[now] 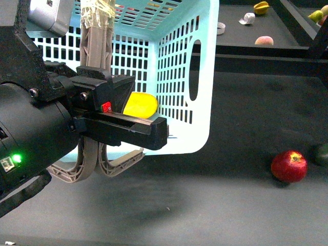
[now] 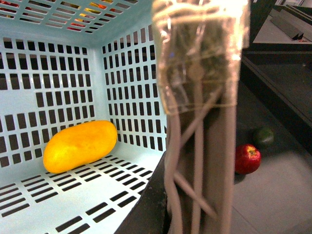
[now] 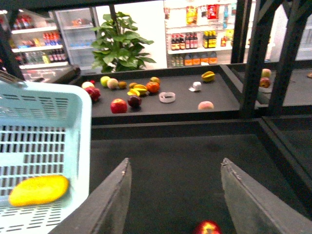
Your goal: Pick mango with right arm and hold basket with left
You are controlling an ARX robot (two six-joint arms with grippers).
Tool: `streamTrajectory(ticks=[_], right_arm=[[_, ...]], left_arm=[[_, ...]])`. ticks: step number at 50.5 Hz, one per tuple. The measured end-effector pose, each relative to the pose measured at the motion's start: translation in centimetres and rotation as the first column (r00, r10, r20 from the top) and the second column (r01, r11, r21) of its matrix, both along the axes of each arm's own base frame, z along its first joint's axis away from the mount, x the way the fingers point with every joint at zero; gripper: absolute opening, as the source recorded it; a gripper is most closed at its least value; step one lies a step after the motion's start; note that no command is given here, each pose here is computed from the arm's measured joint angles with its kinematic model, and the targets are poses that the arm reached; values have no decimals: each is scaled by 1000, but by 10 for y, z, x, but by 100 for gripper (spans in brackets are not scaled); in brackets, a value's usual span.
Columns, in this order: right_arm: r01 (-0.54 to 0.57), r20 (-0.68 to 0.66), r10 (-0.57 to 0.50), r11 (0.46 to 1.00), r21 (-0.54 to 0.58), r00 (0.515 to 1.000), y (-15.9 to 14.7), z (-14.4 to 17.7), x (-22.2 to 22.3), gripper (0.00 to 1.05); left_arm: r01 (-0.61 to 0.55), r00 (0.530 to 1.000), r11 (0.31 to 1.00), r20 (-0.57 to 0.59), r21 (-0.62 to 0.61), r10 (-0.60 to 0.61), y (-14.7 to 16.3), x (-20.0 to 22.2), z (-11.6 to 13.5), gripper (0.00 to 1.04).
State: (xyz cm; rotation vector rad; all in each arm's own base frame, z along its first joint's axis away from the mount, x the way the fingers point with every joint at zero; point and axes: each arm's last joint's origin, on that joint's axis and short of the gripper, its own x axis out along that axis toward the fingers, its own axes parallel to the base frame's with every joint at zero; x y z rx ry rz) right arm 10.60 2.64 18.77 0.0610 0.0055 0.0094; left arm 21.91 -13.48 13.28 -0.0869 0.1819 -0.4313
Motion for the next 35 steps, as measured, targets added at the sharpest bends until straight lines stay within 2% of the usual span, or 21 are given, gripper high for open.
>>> streamTrajectory(ticks=[6,10,15,21,26,35], right_arm=[[-9,2,9,999,-43,1000,-8,-6,-8,27],[-1,9,1,999,-49,1000,-11,-7,-8,13],[1,7,0,998,-56,1000,-14,-9,-8,1],[-31,3,32,998,-57,999,-20,-12,-8,2],[12,9,-12,998,-57,1000,-26,-18,-9,2],[8,3,-8,998,-57,1000,-26,-23,-8,2]], left_arm=[[-3,1000,1000,0,-1,3,0,0,0,5],[1,1000,1000,-1,-2,-1,0,0,0,5],[2,1000,1000,0,1,-2,0,0,0,5],[1,1000,1000,0,-1,-1,0,0,0,5],[3,1000,1000,0,0,-3,0,0,0,5],[0,1000,1000,0,0,0,0,0,0,5]])
